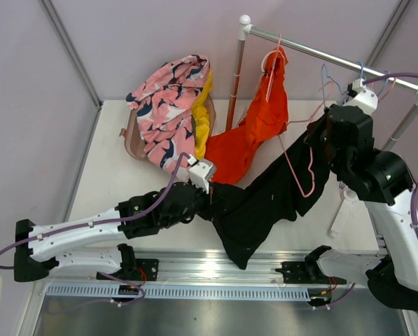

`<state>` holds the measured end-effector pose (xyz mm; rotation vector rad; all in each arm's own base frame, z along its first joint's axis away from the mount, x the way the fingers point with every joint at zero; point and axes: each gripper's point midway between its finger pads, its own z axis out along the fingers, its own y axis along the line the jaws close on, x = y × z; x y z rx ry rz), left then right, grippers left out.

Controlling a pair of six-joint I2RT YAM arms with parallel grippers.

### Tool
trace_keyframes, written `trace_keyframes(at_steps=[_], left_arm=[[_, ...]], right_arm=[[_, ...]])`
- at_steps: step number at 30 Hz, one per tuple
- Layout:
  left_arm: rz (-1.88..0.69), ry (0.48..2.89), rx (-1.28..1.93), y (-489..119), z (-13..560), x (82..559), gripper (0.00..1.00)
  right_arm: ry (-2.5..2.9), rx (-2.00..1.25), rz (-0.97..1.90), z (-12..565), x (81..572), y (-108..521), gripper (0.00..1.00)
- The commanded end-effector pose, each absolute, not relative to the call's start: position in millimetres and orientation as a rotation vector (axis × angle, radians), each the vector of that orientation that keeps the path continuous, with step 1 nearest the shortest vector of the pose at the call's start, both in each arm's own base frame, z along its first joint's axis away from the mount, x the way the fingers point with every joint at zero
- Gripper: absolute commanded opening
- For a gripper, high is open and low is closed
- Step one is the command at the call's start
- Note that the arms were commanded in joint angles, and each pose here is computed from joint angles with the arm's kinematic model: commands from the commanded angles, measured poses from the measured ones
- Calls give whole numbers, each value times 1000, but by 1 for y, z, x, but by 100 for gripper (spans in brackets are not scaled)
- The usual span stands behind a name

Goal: Remove the shorts from the hanger

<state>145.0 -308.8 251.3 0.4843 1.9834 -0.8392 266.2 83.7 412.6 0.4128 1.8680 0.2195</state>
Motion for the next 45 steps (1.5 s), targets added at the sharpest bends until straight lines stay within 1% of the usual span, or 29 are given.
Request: trace_keyframes(at_steps=[1,10,19,26,34,45], left_arm=[[-955,1887,497,-328,289,142,0],[-916,1827,531,-341,299,152,0],[-909,1785,558,-353,303,158,0],[-913,1783,560,-351,298,160,0],[-912,1791,550,-345,288,160,0],[-871,1854,555,-341,256,164,0]], right_arm=[[1727,412,272,466,270,78,0],[1650,404,325,510,268,78,0],[1565,412,243,544,277,66,0],[1536,421,147,547,305,65,0],[1522,454,129,545,342,54,0],[1526,452,97,539,378,52,0]])
